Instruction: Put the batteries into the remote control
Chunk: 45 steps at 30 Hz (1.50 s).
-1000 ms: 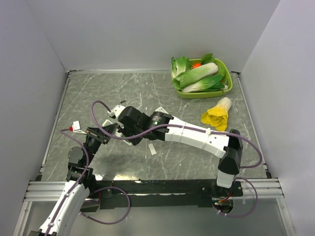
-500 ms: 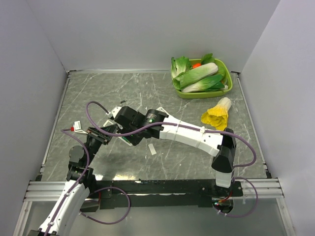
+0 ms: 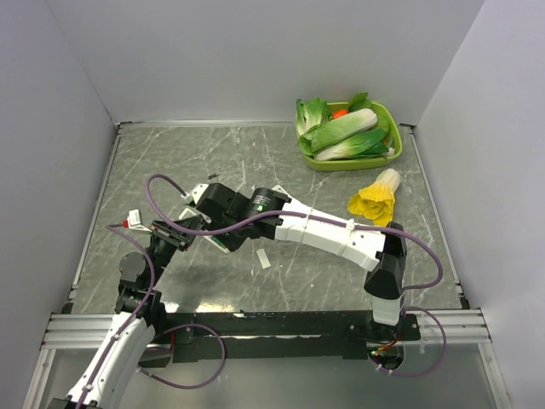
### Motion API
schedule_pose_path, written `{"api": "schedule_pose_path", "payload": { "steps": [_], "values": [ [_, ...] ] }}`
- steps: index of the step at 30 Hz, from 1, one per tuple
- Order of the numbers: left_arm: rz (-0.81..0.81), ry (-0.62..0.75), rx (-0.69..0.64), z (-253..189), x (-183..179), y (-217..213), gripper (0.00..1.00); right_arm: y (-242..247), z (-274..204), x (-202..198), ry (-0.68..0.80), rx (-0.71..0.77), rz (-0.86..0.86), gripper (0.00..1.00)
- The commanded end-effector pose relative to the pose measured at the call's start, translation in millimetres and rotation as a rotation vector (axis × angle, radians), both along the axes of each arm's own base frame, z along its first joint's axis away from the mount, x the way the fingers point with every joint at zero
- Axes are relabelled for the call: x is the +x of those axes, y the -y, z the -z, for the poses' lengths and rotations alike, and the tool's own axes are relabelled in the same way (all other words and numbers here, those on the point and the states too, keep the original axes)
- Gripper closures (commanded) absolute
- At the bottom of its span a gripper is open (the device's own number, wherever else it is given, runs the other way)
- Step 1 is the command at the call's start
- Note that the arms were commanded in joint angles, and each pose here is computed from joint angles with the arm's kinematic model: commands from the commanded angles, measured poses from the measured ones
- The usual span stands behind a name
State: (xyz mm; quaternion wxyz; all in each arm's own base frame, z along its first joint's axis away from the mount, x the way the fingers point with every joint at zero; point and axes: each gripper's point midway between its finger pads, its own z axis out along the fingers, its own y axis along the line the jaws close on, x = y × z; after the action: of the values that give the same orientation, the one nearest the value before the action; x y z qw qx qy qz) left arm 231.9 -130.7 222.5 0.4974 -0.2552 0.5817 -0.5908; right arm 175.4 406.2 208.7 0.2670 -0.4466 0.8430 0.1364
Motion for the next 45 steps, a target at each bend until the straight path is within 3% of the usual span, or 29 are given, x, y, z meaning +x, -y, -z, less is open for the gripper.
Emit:
{"api": "schedule_pose_path", "payload": {
  "steps": [1, 38, 45],
  "values": [
    [0.043, -0.126, -0.056, 69.7, -10.5, 4.8, 0.98, -4.2, 1.8, 6.1, 0.024, -0.031, 0.0, 0.94],
    [-0.004, -0.205, -0.148, 74.0, -4.6, -3.1, 0.98, 10.1, 12.7, -2.0, 0.015, -0.138, -0.009, 0.82],
    [0.012, -0.193, -0.154, 70.2, -6.2, -1.1, 0.98, 3.6, 10.0, -0.1, 0.027, -0.12, -0.01, 0.7]
  ]
}}
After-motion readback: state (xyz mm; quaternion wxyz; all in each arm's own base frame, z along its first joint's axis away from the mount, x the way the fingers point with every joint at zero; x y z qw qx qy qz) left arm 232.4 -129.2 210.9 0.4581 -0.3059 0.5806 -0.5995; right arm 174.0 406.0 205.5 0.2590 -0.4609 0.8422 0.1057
